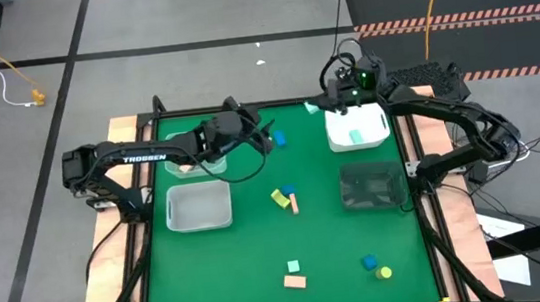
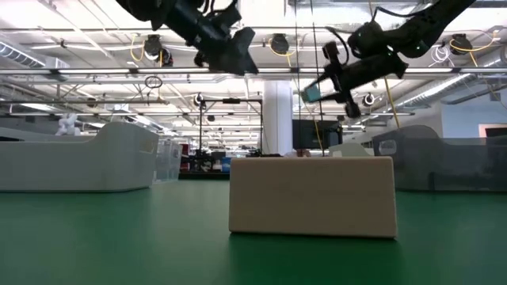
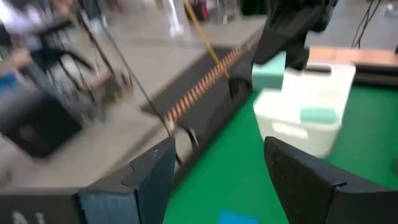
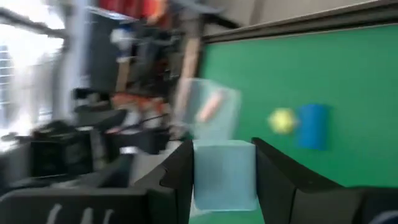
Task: Sort & place blocks by color
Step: Put the left light blue block into the white bin
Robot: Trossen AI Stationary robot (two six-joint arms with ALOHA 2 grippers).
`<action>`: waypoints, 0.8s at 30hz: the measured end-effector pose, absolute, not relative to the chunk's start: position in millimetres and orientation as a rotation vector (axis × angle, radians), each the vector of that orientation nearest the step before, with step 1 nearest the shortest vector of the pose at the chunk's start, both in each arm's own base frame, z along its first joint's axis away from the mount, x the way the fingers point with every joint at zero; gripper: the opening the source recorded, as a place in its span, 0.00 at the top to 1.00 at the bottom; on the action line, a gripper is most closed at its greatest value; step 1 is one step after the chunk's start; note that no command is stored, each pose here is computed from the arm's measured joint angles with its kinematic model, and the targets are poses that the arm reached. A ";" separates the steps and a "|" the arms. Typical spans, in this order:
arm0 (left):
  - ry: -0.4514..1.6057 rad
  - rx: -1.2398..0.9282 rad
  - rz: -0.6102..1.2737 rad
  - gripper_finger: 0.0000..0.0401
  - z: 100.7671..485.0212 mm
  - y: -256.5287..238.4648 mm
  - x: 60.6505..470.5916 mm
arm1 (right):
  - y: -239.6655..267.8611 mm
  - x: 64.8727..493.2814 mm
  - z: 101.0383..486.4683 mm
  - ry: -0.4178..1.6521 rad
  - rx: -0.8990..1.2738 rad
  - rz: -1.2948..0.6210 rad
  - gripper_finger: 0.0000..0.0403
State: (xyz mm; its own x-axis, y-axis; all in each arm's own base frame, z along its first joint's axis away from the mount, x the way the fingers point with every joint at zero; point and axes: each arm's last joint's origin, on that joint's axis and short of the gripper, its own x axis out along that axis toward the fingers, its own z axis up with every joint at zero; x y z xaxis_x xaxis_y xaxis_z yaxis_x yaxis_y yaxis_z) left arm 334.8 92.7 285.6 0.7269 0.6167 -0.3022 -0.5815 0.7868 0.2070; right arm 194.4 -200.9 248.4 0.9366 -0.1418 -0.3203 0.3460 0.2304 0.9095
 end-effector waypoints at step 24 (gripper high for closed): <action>0.528 -0.390 0.767 0.57 234.4 122.7 331.9 | -161.8 135.5 230.9 0.695 1.023 -1.050 0.58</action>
